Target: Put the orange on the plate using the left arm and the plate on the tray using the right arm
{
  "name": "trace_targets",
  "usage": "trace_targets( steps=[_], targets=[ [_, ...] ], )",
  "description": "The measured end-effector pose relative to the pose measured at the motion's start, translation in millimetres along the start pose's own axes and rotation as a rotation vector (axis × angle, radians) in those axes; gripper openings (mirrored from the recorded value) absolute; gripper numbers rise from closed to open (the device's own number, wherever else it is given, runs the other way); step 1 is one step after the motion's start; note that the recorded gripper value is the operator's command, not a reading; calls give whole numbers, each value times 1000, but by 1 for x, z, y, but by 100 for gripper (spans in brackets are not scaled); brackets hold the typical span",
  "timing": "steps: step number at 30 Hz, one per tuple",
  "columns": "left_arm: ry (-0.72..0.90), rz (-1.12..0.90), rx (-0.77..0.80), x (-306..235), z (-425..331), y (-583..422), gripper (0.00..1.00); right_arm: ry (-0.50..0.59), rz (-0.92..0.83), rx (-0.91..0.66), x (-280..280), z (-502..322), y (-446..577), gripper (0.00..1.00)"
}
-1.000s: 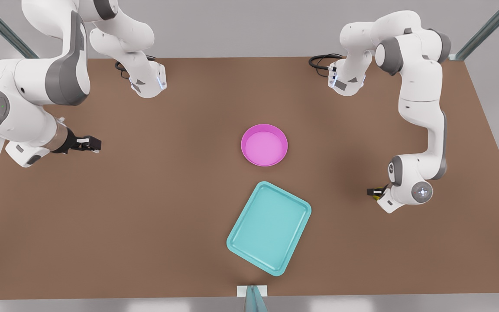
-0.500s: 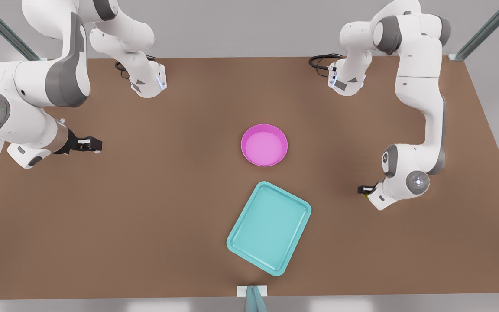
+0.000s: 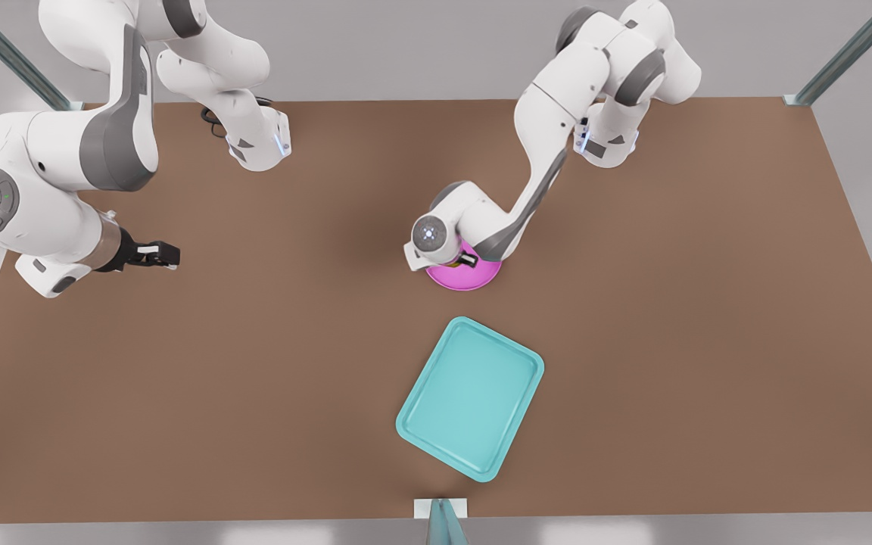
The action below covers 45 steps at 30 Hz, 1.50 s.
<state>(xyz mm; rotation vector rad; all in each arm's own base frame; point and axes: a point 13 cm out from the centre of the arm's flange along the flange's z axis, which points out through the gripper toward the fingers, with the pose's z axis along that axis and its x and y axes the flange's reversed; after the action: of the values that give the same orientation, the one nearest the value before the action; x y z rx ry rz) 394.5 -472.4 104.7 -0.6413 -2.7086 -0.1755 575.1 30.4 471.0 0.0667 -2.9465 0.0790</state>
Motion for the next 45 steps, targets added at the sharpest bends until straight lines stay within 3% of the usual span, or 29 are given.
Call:
trace_targets(
  steps=[3,5,9,12,15,18,24,34,45],
  targets=[
    [34,-67,-15,9,10,6,100,3,1,-1,0,1,-1,100],
    [-1,-134,-30,5,-42,39,100,38,-8,-20,-5,19,8,100],
    [-176,-519,-16,33,-265,288,100,240,-58,-234,-14,121,81,100],
    [-171,-774,36,113,-319,440,100,332,-147,-366,38,182,181,100],
    [-149,-656,164,152,-325,463,100,328,-209,-410,82,227,258,100],
    [-188,-612,126,190,-324,475,100,262,-223,-441,91,253,304,100],
    [-219,-517,73,199,-344,470,100,157,-238,-461,118,321,391,100],
    [-189,-437,66,208,-341,470,100,-39,-145,-547,71,354,464,100],
    [-165,-391,66,211,-336,471,100,-41,-147,-535,76,402,497,100]
  ],
)
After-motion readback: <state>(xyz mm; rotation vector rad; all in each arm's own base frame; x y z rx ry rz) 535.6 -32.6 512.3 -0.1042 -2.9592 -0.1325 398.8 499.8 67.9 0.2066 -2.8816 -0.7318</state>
